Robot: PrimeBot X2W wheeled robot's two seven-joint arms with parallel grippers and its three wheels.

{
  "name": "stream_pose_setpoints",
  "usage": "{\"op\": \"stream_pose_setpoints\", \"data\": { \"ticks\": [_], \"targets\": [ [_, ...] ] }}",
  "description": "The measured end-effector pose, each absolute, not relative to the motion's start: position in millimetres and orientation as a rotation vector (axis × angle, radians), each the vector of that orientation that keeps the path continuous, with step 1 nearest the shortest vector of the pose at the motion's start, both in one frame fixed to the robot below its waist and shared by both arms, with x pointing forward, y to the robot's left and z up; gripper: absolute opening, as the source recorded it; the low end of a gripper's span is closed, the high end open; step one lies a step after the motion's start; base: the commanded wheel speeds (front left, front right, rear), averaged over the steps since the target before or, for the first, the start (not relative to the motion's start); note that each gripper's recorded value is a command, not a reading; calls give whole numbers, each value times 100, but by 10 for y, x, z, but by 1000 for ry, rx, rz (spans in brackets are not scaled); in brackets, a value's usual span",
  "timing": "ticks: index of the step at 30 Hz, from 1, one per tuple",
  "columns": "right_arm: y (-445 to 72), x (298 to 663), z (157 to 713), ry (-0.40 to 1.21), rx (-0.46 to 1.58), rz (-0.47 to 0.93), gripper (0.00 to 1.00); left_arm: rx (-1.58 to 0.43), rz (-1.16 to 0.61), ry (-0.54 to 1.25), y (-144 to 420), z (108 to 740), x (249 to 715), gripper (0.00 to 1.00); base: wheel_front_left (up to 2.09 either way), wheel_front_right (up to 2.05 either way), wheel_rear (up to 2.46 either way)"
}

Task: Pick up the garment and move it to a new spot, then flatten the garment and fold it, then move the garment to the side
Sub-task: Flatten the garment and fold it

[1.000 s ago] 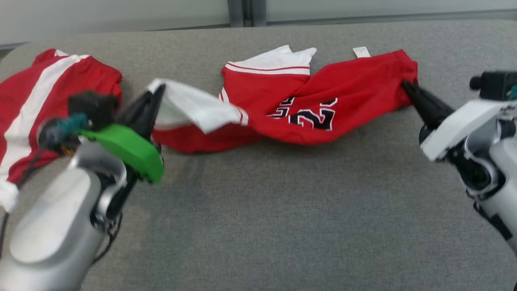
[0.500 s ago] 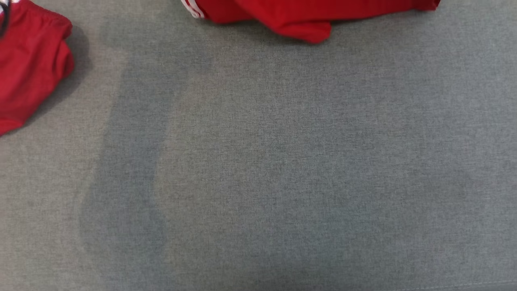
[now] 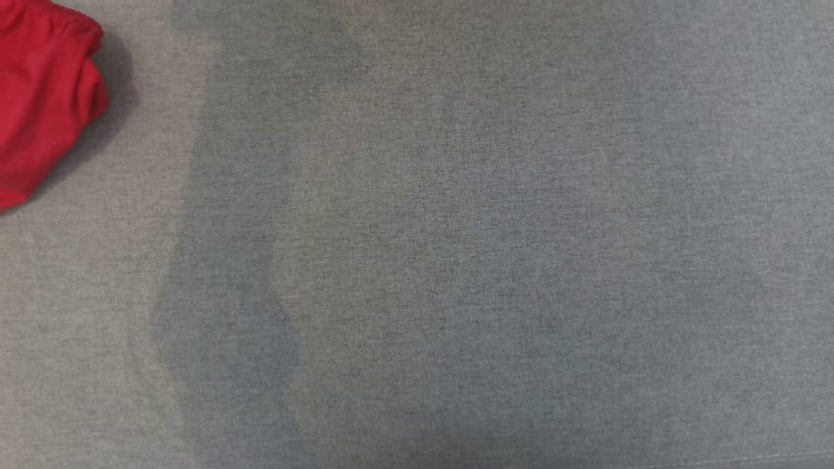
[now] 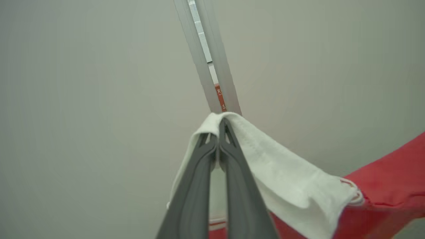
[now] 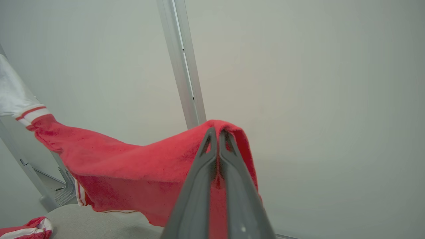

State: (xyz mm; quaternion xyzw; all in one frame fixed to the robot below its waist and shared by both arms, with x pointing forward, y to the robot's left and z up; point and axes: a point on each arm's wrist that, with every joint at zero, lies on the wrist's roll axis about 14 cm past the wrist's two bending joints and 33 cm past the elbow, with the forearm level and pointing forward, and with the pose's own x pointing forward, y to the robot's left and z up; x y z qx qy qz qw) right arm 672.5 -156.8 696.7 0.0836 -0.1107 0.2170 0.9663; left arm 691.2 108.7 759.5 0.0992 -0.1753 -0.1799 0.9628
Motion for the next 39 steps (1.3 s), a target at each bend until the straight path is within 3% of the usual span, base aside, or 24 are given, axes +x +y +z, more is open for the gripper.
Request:
{"op": "stream_pose_setpoints", "data": {
  "ticks": [6,13,21,32,39],
  "targets": [
    [-1504,6554,6427,-62,157,458,0,258,-416,-187,1037,6921,6759,0,0,0,0],
    [-1346,5881,5436,251,164,518,0,239,-511,114,1073,5960,6175,0,0,0,0],
    [-1357,4867,4868,557,174,571,0,166,-631,557,1234,5073,4956,0,0,0,0],
    [-1611,3723,4555,868,227,571,0,89,-689,1046,1425,4680,3304,0,0,0,0],
    [-1827,3085,4333,1046,232,566,0,-6,-743,1268,1381,4677,2497,0,0,0,0]
  ]
}}
